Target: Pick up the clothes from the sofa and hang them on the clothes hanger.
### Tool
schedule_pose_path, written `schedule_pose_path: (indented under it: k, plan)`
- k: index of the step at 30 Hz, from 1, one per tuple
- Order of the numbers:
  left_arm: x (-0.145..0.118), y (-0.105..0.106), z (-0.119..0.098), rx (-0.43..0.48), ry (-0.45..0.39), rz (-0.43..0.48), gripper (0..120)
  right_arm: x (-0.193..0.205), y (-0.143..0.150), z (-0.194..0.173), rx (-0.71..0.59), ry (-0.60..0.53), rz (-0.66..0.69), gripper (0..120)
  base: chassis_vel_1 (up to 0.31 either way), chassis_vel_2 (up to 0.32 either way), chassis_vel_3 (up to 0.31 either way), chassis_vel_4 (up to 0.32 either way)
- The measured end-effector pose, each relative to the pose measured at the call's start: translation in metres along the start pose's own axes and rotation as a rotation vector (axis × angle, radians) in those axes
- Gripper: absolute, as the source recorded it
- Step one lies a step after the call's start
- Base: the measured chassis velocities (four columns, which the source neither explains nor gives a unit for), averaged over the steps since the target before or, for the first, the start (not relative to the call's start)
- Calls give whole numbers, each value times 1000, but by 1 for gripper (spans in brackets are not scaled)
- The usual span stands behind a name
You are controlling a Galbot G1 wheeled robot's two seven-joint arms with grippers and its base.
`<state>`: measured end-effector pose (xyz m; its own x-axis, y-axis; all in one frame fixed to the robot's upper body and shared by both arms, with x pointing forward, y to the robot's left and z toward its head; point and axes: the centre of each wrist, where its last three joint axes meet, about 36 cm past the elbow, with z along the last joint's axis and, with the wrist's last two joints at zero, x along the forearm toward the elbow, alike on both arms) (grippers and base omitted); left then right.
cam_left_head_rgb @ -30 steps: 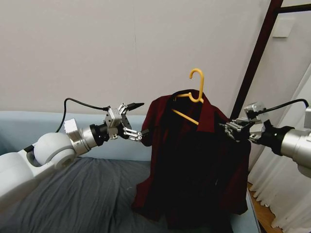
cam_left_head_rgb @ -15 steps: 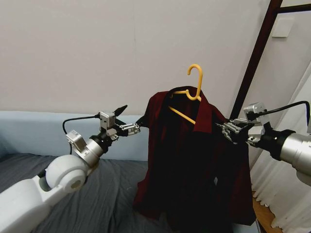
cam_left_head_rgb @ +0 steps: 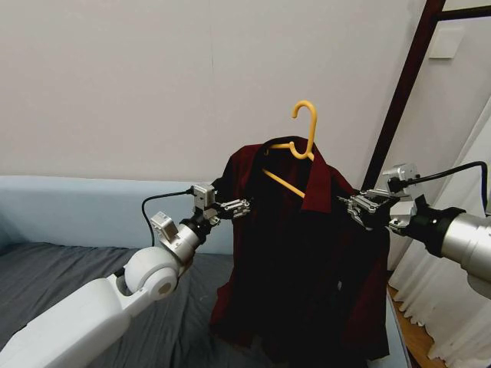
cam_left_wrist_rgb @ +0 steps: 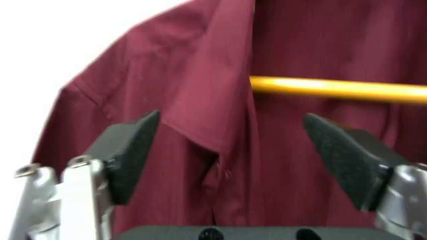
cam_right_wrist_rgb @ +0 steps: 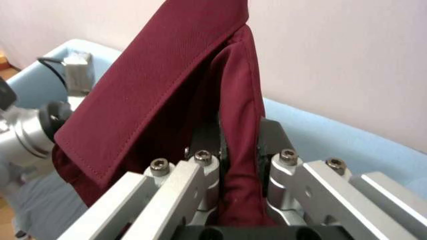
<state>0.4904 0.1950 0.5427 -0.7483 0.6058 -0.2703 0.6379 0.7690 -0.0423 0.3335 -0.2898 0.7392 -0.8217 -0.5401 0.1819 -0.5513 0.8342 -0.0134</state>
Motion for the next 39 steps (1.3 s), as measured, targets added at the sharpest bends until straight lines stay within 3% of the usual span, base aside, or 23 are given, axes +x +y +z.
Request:
schedule_pose_path:
  k: [4,6,22,32,39]
  plan:
    - [-3,-3,7,4,2,-1,70,0,0,1,-2,3,1,8,0,0,0,0]
    - [-5,-5,9,8,0,-2,58,-1,-1,1,-3,7,4,8,0,0,0,0]
    - [-11,-6,9,6,-8,-3,1,-3,-1,6,-15,12,-6,8,0,0,0,0]
    - [-9,-17,6,-10,-15,33,0,-5,-4,9,-2,28,21,8,0,0,0,0]
    - [-8,-27,-15,-17,-54,68,0,-8,-10,11,6,38,53,8,0,0,0,0]
